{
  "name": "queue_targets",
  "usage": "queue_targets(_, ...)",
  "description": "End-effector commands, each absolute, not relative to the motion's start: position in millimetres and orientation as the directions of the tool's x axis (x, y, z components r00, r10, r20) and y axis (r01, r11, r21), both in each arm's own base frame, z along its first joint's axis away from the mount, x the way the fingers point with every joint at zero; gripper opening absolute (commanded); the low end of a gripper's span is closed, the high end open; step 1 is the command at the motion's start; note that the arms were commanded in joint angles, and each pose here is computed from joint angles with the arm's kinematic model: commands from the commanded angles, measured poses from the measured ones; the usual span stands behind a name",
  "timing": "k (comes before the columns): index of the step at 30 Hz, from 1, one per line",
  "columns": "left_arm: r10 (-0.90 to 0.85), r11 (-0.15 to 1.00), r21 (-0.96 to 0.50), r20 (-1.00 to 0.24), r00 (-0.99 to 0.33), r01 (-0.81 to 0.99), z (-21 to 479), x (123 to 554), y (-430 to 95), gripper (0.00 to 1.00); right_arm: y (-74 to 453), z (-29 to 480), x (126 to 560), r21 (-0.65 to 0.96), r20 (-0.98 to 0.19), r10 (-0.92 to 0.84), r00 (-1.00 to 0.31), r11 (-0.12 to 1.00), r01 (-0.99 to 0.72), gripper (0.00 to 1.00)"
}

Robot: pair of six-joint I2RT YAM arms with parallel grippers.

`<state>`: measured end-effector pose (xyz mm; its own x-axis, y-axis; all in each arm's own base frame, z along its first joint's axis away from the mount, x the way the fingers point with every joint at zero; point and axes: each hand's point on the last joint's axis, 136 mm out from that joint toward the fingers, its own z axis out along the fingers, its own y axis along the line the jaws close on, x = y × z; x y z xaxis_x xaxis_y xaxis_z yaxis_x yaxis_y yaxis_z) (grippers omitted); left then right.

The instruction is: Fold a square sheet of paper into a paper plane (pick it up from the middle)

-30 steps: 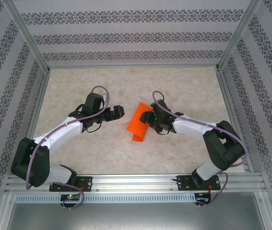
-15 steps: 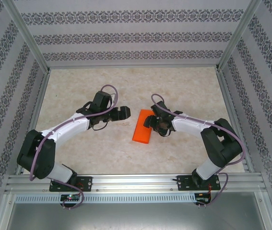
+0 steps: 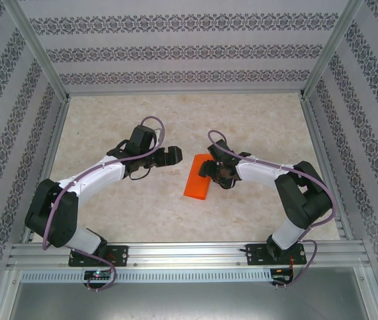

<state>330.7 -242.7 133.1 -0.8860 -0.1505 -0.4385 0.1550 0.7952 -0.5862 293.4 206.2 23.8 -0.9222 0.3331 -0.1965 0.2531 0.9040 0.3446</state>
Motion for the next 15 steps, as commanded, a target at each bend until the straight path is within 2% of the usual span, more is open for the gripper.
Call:
queue_targets(1,-0.117,0.783,-0.587,-0.466,-0.877,0.207,142,333,-253,0.91,207,18,298,0.332,-0.201,0.313,-0.928,0.913,0.236,0.79)
queue_targets(15,-0.116,0.783,-0.587,-0.463,-0.879,0.205,141,334,-254,0.92,200,7,293,0.263,-0.178,0.305,-0.936,0.931,0.253,0.82)
